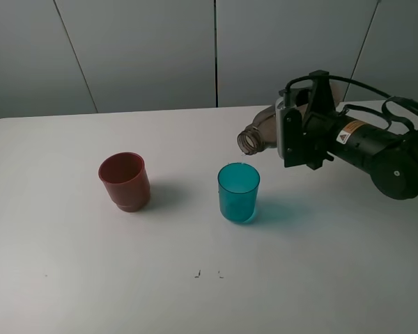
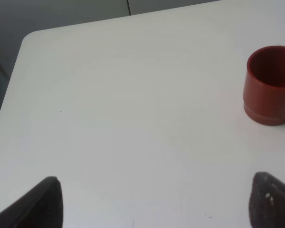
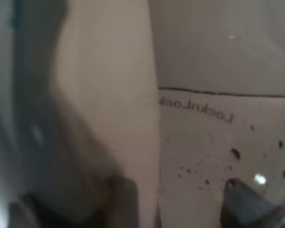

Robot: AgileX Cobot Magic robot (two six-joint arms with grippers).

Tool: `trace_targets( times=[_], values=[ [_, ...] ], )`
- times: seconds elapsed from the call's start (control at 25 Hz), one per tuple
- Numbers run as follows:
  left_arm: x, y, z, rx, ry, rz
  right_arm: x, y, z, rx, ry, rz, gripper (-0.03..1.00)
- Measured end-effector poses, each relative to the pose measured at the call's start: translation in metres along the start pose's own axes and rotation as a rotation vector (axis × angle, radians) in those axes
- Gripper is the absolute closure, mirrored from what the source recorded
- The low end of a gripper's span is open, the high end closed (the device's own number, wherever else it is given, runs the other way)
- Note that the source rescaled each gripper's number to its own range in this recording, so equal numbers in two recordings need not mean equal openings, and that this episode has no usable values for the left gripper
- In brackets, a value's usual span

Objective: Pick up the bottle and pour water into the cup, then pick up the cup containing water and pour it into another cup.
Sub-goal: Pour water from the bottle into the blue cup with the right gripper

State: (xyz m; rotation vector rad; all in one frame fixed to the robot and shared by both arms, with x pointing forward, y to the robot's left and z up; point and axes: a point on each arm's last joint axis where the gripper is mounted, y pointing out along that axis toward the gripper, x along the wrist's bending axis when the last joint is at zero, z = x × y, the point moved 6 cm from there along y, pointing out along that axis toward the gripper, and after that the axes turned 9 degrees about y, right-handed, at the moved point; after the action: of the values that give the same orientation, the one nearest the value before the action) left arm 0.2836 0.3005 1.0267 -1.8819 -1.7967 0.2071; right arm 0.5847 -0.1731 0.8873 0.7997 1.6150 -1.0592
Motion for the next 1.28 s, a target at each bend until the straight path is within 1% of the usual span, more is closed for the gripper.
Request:
trace_targets(
  times=[1.28],
  values=[
    [0.0,0.0,0.0,0.0,0.0,0.0,-0.0014,0.0,0.0,0.001,-0.133,0.01,0.97]
  ],
)
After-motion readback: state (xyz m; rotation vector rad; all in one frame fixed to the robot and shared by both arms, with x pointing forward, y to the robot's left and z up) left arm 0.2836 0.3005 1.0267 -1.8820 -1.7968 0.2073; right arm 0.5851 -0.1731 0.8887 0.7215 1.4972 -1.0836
